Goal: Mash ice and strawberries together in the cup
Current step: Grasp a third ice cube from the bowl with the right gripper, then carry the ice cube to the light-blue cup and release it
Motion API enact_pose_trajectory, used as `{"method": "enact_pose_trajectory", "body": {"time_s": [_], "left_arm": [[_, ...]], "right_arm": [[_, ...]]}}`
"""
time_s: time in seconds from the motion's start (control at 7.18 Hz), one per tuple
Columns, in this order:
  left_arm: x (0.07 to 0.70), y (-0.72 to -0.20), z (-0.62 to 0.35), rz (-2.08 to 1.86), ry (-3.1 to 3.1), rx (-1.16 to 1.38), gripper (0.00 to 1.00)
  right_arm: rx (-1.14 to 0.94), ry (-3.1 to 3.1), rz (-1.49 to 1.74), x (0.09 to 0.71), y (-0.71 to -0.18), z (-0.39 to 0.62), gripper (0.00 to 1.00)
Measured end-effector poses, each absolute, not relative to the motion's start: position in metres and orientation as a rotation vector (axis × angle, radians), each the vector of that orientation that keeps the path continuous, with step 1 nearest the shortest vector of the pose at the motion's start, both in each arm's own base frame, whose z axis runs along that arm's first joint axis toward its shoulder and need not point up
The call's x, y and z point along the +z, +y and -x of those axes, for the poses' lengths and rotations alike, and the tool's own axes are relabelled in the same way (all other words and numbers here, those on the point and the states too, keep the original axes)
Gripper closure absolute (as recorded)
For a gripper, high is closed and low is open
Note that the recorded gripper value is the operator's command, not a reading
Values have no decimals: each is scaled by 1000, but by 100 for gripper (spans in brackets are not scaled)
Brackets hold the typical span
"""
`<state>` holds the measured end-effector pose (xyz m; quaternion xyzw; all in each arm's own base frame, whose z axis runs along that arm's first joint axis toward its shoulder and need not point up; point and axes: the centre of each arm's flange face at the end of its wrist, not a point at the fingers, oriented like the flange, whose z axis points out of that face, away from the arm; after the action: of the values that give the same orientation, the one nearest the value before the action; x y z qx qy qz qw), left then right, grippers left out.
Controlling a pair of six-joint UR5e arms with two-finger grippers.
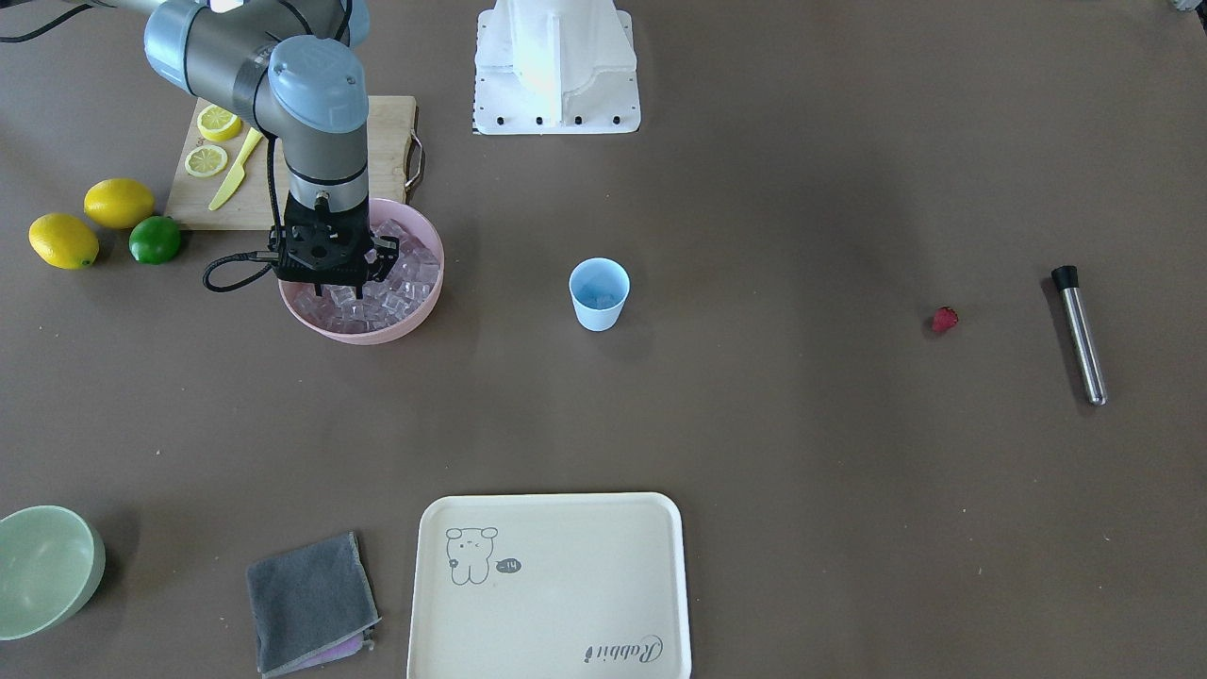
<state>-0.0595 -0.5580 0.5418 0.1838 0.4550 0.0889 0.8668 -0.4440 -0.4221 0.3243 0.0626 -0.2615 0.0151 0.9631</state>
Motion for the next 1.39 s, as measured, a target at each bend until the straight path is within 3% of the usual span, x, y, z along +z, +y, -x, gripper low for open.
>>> {"method": "enact_pose_trajectory", "body": {"time_s": [0.28,0.7,1.11,1.39], "left_arm": [[540,-558,59,-389,953,188,1],[540,-557,60,-387,953,186,1],[540,-554,63,-391,957,182,1],[538,-551,69,-396,969,175,1]], "right_arm": [[30,-526,-123,326,-421,446,75],[50,-561,-118,310,-431,437,76],[120,-662,-107,246,-444,439,76],[198,-713,-70,172,-442,481,76]]}}
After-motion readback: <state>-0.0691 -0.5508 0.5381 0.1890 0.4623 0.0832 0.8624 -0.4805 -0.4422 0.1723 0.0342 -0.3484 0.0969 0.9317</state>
